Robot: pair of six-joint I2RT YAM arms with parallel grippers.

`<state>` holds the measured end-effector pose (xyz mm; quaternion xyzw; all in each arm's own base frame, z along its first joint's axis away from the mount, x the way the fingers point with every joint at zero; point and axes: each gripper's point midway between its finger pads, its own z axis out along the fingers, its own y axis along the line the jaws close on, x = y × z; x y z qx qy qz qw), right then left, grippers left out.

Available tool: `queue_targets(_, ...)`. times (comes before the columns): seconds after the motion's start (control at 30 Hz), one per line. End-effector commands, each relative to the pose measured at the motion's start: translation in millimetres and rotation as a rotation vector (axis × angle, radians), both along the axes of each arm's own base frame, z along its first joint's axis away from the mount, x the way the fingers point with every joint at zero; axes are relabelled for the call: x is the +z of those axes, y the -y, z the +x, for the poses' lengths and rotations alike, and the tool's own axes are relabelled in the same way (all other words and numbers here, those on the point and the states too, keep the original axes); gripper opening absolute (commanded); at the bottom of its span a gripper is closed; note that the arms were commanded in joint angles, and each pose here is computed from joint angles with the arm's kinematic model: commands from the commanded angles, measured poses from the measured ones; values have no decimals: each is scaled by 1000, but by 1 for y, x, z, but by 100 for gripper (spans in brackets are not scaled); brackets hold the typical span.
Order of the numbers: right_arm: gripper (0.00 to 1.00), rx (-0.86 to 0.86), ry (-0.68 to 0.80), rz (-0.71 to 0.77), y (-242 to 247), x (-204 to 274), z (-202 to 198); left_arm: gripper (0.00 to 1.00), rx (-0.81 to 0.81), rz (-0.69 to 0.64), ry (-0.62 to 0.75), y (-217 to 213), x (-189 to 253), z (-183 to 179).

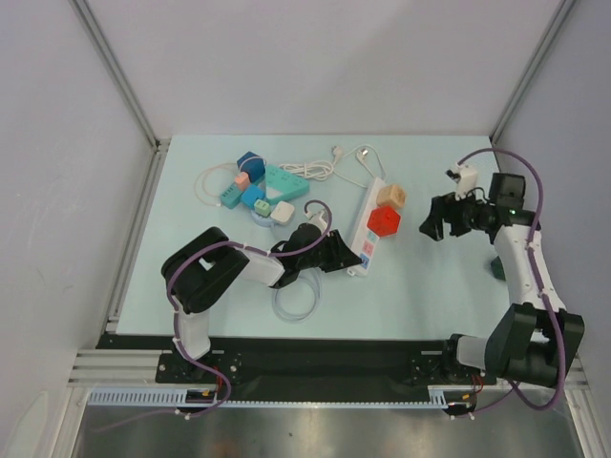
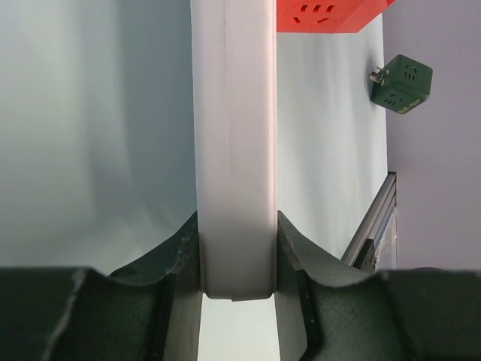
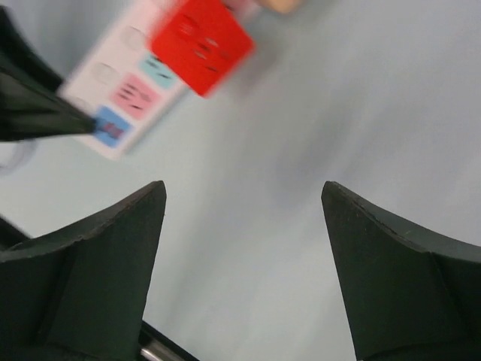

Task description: Pull the plug off the socket

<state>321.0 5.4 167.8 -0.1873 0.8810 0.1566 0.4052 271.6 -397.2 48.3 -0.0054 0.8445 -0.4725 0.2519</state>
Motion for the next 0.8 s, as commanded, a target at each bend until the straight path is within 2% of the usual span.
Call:
queue_targets(0.0,89,66,-43,272,-64,24,4,0,-35,-106,118,11,41,6)
queue_targets(0.03,89,64,-24,293,-70,27,13,0,-35,-111,118,12,43,6)
queue_targets(0.1,90,3,-108,375,-85,18,21,0,-32,-116,117,11,43,6)
queue_targets(0.17,91,-68,-120,412,-88,15,36,0,-28,-127,119,12,46,6)
queue_targets(0.3,96,-264,-283,506,-103,-9,51,0,-25,-137,109,12,45,4)
queue_targets(0.4,100,-318,-332,503,-112,-26,57,0,-25,-140,105,12,44,5)
queue_targets(0.53,100,-359,-424,485,-134,-47,60,0,-21,-144,97,13,43,6)
queue_targets(0.77,100,-444,-471,429,-130,-74,67,0,-19,-146,95,15,44,6)
